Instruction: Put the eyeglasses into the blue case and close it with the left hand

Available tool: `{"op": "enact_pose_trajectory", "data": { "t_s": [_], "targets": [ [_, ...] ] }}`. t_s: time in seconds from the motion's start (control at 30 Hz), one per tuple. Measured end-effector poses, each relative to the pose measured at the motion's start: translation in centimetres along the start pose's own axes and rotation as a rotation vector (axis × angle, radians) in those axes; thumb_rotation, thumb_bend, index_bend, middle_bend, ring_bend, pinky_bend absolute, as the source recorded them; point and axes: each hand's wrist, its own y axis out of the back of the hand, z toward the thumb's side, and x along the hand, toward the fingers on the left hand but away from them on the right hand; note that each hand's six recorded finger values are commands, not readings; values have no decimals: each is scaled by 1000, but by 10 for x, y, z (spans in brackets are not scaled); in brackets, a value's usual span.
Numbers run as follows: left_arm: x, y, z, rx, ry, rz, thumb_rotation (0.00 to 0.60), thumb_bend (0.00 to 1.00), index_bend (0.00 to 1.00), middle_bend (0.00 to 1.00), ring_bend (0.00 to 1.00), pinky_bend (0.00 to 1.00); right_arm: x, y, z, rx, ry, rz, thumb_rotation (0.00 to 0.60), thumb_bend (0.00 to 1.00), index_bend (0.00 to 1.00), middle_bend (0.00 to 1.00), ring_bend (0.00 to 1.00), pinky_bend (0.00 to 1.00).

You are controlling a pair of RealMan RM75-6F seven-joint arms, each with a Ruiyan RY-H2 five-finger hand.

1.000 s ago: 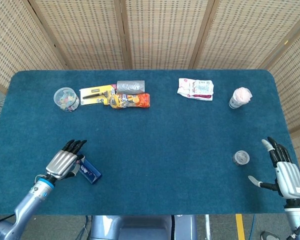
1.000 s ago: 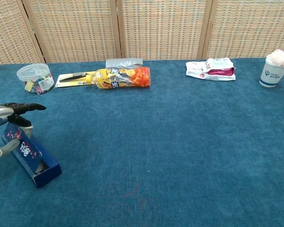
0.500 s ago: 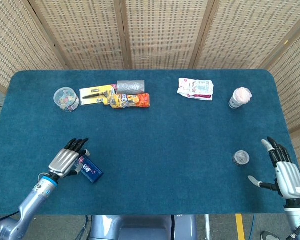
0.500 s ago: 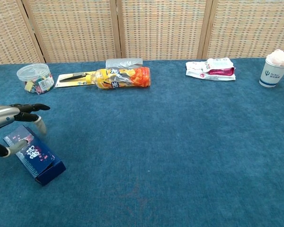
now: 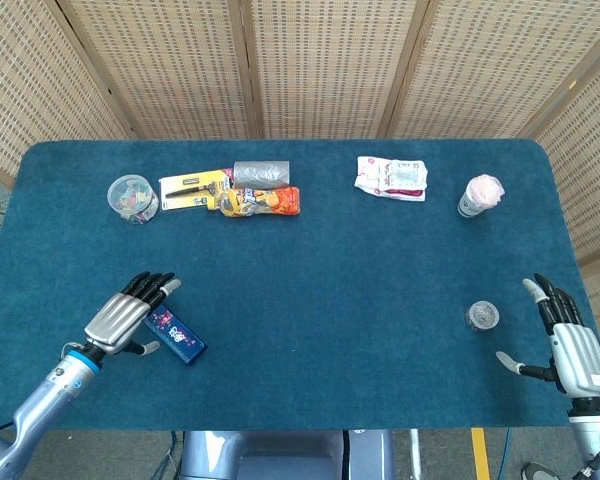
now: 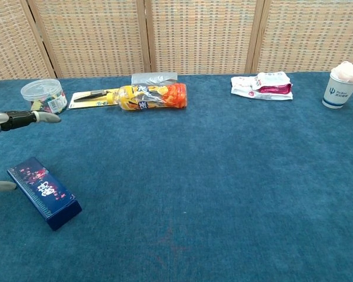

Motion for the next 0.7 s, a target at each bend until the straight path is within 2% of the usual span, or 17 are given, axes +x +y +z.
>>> {"op": "enact_pose_trajectory", "data": {
  "t_s": [0.27, 0.53, 0.6, 0.67, 0.7],
  "targets": [
    [8, -13, 0, 154, 1, -93, 600, 0, 0, 0, 0, 0, 0, 0, 1, 0, -1, 0, 600, 0, 0, 0, 0, 0],
    [31, -34, 3, 232, 21, -149, 600, 6, 18, 4, 0, 0, 0, 0, 0, -6, -3, 3, 600, 0, 0, 0, 0, 0],
    [35, -37, 5, 241, 24, -151, 600, 32, 92, 63, 9, 0, 0, 0, 1, -8, -3, 3, 600, 0, 0, 0, 0, 0],
    [38, -38, 7, 242, 24, -144, 600, 88, 253, 233, 96, 24, 0, 0, 1, -10, -3, 3, 600, 0, 0, 0, 0, 0],
    [39, -38, 7, 242, 24, -138, 600, 108, 303, 293, 138, 37, 0, 0, 1, -10, -2, 3, 600, 0, 0, 0, 0, 0]
  ]
}}
